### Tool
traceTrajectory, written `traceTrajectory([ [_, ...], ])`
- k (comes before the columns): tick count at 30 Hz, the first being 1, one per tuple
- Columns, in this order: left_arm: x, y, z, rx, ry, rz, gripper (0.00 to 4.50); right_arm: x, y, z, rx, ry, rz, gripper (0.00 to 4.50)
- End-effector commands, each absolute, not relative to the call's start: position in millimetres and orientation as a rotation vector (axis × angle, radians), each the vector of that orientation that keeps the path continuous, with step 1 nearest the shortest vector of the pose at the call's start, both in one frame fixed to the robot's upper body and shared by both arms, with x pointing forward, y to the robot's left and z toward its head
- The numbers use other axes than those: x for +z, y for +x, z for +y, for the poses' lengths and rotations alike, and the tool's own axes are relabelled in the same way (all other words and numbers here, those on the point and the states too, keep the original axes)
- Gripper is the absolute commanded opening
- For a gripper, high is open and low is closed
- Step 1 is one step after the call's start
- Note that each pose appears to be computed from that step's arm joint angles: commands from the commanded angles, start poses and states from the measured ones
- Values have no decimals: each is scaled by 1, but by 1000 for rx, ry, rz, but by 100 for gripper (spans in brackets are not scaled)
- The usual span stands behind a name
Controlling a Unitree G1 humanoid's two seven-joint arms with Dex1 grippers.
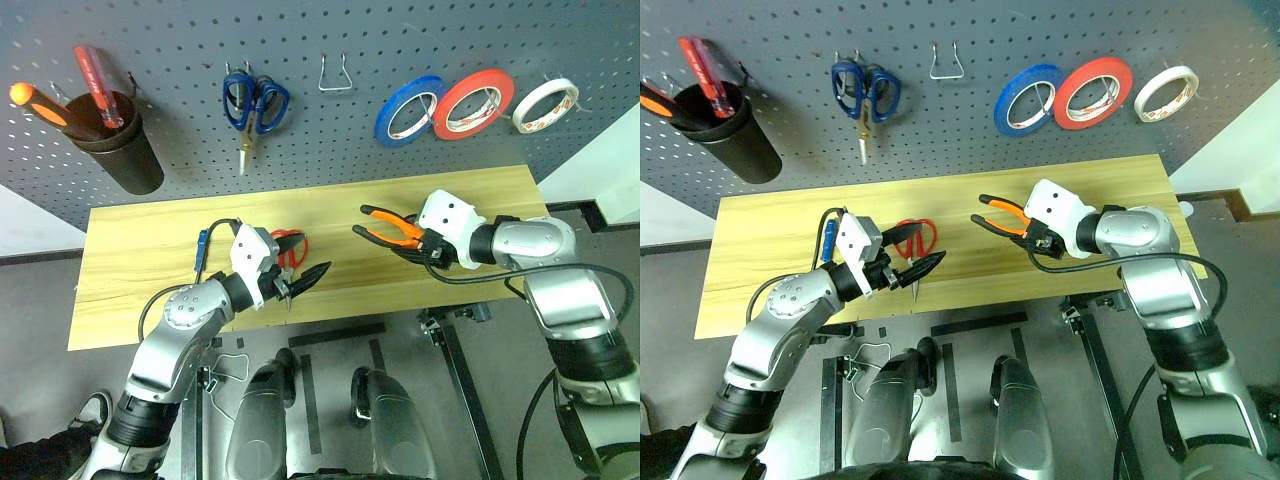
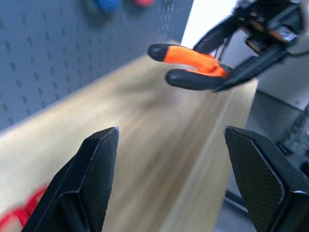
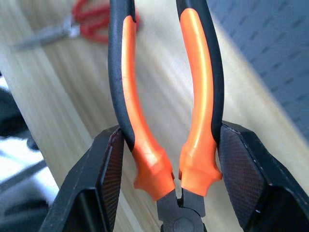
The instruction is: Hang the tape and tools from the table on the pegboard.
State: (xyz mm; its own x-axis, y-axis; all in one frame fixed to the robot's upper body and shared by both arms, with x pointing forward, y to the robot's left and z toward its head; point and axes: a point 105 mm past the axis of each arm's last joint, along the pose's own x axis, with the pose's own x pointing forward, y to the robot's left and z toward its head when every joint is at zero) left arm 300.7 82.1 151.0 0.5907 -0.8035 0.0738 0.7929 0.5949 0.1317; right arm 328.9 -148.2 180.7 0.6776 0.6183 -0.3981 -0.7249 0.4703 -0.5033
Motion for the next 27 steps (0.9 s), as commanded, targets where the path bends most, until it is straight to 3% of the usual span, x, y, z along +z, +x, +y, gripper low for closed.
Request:
traceTrajectory([
  [1,167,305,80,-947,81,-228,364,228,311,-131,813,-641,-64,254],
  [6,181,313,77,-946,58,-312,364,282,297,-98,814,-523,-335,254],
  [11,194,312,81,-933,15,-382,364,317,303,-84,750,-454,-476,254],
  [17,219,313,108,-752,-34,-532,364,341,358,-81,521,-371,-546,254],
  [27,215,315,124,-625,7,-545,364,361,404,-70,429,-354,-598,254],
])
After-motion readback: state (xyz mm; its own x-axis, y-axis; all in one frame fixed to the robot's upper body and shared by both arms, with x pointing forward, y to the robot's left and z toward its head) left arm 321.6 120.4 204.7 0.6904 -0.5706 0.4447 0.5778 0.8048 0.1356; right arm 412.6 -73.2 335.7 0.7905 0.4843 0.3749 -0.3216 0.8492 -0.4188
